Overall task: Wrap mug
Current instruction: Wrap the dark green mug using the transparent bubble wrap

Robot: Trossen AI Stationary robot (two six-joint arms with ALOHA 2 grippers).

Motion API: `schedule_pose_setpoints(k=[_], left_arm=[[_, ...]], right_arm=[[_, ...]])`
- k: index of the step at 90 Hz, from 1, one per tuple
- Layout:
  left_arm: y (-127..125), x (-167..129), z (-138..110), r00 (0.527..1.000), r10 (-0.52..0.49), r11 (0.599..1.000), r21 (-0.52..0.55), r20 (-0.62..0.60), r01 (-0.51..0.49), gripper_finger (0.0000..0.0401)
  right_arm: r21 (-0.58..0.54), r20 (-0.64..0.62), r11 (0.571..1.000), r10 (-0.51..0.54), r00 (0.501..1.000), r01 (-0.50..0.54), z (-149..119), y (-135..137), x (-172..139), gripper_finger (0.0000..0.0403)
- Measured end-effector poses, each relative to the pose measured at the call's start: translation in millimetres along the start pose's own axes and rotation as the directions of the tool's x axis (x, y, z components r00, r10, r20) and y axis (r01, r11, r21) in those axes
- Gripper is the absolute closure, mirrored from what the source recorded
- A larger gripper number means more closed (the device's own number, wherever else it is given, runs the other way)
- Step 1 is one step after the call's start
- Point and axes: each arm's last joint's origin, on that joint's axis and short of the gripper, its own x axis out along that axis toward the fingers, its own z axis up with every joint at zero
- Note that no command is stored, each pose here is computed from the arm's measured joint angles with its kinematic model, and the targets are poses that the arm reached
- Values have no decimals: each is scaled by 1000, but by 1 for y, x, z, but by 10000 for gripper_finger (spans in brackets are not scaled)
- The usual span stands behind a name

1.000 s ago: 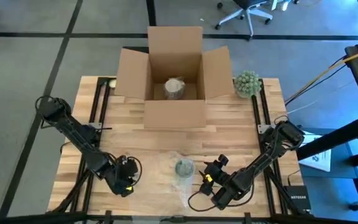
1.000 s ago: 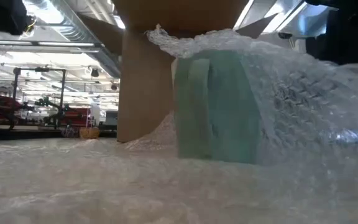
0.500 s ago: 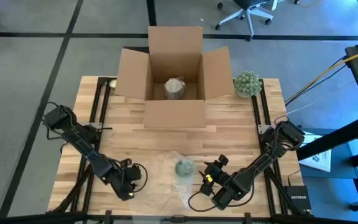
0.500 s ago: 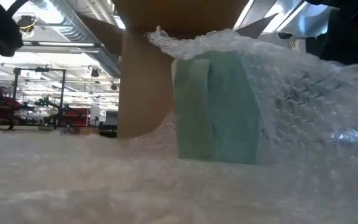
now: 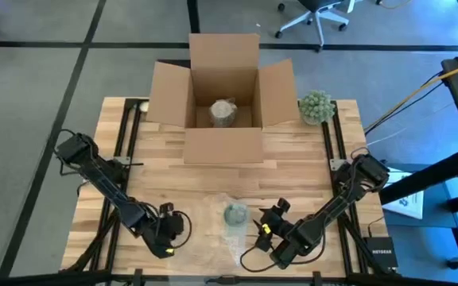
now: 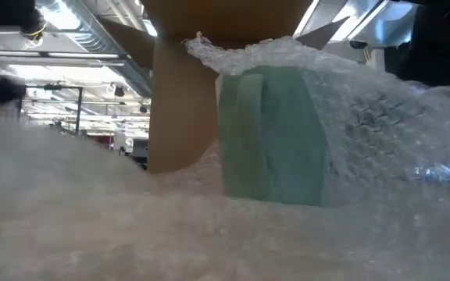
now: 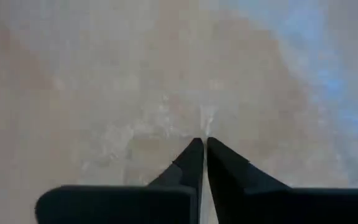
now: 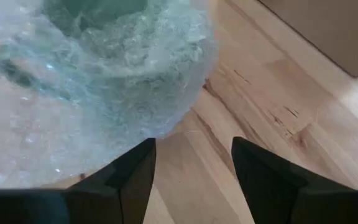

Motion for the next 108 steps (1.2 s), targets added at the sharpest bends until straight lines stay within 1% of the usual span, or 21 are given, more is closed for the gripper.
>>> schedule_pose_setpoints(k=[8, 18, 24, 33, 38, 42, 52, 61, 73, 90, 98, 108], left_arm=[[0, -5, 13, 999, 7, 999, 31, 45, -9, 401], [1, -16, 35, 992, 2, 998, 66, 128, -10, 401], [2, -20, 49, 987, 7, 994, 110, 164, -26, 401], [7, -24, 72, 970, 52, 976, 195, 237, -100, 401], [15, -24, 85, 955, 90, 960, 230, 284, -159, 401], [21, -22, 94, 945, 105, 951, 245, 310, -186, 401], [34, -20, 119, 909, 72, 951, 247, 410, -186, 401], [43, -18, 136, 882, 34, 948, 264, 470, -177, 401], [51, -7, 149, 866, -43, 951, 286, 498, -118, 401], [52, 34, 151, 863, -103, 951, 302, 495, -60, 401], [51, 50, 149, 863, -105, 952, 301, 495, -57, 401], [51, 64, 143, 883, -91, 956, 287, 460, -52, 401]], right_arm=[[-18, 14, 999, 32, 999, -31, 2, 4, 0, 205], [-42, 26, 997, 68, 997, -67, 4, 9, 0, 205], [-54, 33, 995, 80, 996, -78, 5, 10, 0, 205], [-54, 39, 995, 88, 995, -86, 7, 11, 1, 205], [-53, 43, 995, 93, 995, -90, 8, 12, 2, 205], [-49, 45, 995, 92, 995, -90, 10, 11, 3, 205], [-45, 31, 995, 96, 995, -94, 11, 11, 4, 205], [-44, 25, 994, 100, 995, -99, 11, 11, 4, 205], [-44, 23, 994, 101, 995, -100, 10, 11, 4, 205], [-44, 23, 994, 101, 995, -100, 10, 11, 4, 205], [-45, 22, 994, 101, 995, -100, 10, 11, 4, 205], [-48, 19, 994, 100, 995, -99, 10, 11, 4, 205]])
